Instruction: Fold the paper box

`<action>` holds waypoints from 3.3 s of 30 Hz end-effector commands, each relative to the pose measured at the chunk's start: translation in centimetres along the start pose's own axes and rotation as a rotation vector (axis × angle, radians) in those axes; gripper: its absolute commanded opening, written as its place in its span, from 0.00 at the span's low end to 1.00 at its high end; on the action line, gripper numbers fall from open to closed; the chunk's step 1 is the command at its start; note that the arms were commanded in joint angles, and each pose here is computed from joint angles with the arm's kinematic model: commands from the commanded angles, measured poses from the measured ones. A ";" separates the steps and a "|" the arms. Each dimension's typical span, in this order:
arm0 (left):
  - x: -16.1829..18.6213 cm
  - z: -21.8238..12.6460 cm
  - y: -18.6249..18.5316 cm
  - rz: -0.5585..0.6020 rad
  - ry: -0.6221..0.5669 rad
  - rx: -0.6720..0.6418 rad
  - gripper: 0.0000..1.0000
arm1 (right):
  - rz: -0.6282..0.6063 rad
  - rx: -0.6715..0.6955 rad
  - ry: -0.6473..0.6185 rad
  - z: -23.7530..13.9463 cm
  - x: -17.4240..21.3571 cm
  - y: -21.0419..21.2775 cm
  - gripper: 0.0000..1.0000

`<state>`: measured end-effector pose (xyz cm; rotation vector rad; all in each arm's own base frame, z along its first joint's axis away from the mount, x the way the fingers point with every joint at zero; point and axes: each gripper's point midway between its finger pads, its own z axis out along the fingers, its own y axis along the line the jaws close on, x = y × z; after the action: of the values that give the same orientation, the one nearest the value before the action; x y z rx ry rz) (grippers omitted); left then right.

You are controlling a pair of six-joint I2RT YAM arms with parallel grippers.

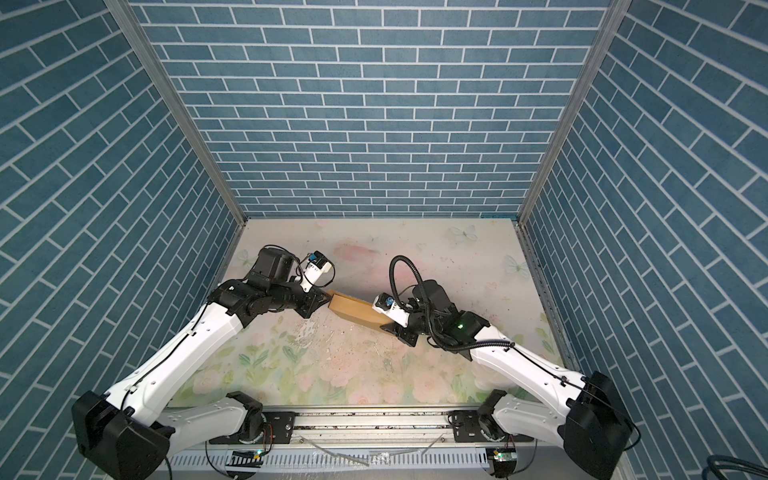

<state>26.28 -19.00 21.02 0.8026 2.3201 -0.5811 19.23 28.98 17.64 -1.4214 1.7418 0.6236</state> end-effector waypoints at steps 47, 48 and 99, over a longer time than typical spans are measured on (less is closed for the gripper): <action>0.3 1.0 -0.6 -0.052 -0.016 -0.008 0.05 | -0.033 0.023 -0.020 -0.3 -1.2 -0.7 0.18; 0.3 1.1 -0.6 -0.053 -0.013 -0.010 0.05 | -0.033 0.022 -0.019 -0.2 -1.2 -0.7 0.18; 2.6 5.0 -0.1 -0.110 0.008 -0.084 0.00 | 0.025 0.038 -0.028 0.3 0.7 -0.5 0.16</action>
<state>26.82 -20.80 16.87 0.6402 2.3631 -0.5282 19.70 27.85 15.14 -1.3932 1.8382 0.5769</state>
